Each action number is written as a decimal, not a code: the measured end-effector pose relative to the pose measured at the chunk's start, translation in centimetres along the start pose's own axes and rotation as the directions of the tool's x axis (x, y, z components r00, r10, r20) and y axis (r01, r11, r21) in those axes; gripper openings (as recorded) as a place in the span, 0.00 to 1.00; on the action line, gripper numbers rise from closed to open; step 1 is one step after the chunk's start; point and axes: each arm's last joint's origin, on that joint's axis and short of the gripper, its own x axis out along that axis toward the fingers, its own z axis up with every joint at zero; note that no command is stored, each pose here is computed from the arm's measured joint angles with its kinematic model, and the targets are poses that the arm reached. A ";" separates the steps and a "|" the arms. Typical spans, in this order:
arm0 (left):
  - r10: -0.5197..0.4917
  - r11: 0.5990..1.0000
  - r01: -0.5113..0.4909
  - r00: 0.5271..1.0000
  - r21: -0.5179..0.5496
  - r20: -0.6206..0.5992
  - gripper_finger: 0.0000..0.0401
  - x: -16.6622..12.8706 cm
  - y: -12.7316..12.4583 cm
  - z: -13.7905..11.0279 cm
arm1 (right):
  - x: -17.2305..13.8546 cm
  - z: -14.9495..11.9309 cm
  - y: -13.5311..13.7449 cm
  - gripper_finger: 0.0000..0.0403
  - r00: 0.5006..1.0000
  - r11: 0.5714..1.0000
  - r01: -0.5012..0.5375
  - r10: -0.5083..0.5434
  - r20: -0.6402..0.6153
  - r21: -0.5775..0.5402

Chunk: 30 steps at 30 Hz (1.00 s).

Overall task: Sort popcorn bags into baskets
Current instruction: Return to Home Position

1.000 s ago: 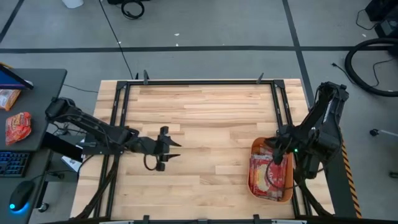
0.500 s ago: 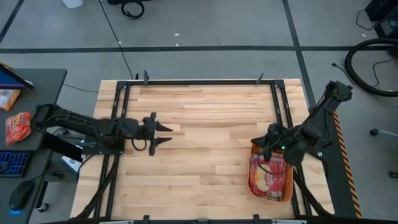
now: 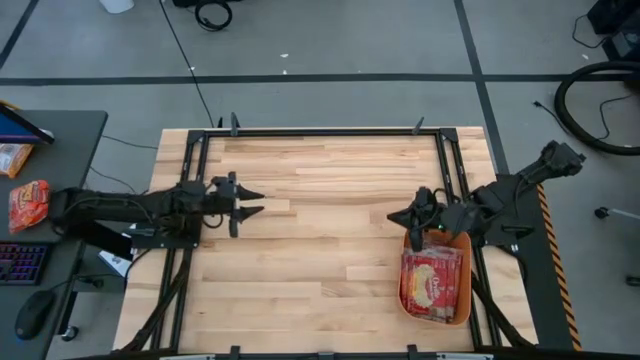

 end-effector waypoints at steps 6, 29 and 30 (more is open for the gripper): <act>0.005 0.999 -0.003 0.998 -0.032 0.062 0.38 -1.2 0.3 -0.7 | -1.1 1.2 -0.9 0.03 0.998 0.999 -0.006 0.009 0.065 -0.054; 0.060 0.996 -0.055 0.995 -0.068 0.083 0.33 -1.7 0.8 -2.5 | -2.2 -4.2 -7.3 0.02 0.924 0.989 -0.148 0.139 0.356 0.000; 0.058 0.996 -0.053 0.995 -0.069 0.084 0.33 -1.7 0.8 -2.5 | -2.4 -4.2 -7.4 0.02 0.918 0.988 -0.154 0.145 0.370 -0.003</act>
